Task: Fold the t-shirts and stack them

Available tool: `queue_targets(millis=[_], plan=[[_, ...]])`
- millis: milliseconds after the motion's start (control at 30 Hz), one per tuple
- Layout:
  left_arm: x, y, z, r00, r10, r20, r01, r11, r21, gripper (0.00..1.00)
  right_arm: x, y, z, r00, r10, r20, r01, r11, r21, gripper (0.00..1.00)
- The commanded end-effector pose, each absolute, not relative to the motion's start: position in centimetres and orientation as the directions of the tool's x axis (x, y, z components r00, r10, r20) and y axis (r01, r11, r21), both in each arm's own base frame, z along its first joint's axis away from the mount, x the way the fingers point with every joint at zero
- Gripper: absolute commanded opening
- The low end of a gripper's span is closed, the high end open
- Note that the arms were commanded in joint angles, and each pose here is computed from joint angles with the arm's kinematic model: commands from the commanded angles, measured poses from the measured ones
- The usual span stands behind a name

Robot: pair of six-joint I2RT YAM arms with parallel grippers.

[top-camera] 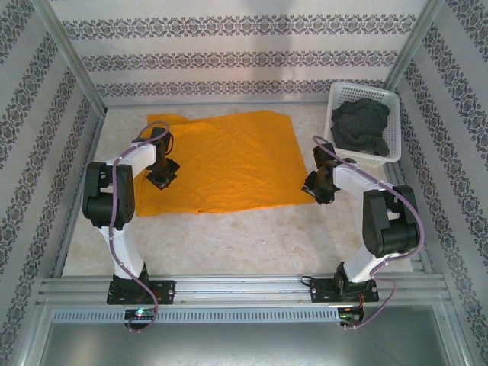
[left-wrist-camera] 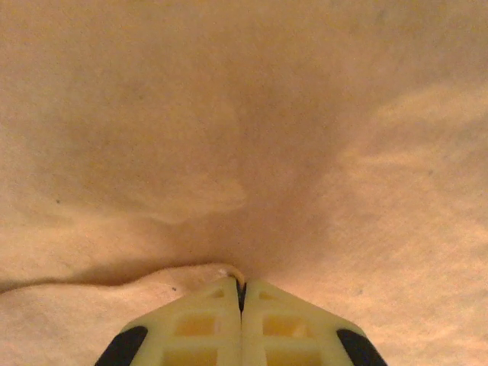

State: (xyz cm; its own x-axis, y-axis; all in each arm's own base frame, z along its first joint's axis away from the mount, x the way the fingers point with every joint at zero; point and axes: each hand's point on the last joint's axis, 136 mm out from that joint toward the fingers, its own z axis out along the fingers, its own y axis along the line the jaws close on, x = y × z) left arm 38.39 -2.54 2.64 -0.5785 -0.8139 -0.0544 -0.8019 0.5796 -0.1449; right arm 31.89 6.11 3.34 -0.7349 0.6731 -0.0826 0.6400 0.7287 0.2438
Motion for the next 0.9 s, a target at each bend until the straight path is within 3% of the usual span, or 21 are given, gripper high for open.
queue_targets(millis=[0, 600, 867], plan=[[36.6, -2.1, 4.3, -0.578, -0.811, -0.085, -0.803, 0.584, -0.117, 0.00, 32.6, 5.0, 3.3, -0.728, 0.675, -0.116, 0.642, 0.732, 0.229, 0.35], [26.0, -0.8, 9.9, -0.489, -0.860, -0.148, -0.840, 0.510, -0.184, 0.00, 29.6, 3.8, 2.7, -0.655, 0.750, -0.091, 0.714, 0.654, 0.249, 0.33], [22.4, -0.6, 10.6, -0.477, -0.869, -0.134, -0.851, 0.494, -0.176, 0.00, 30.9, 5.0, 1.8, -0.657, 0.753, -0.050, 0.709, 0.638, 0.300, 0.31]])
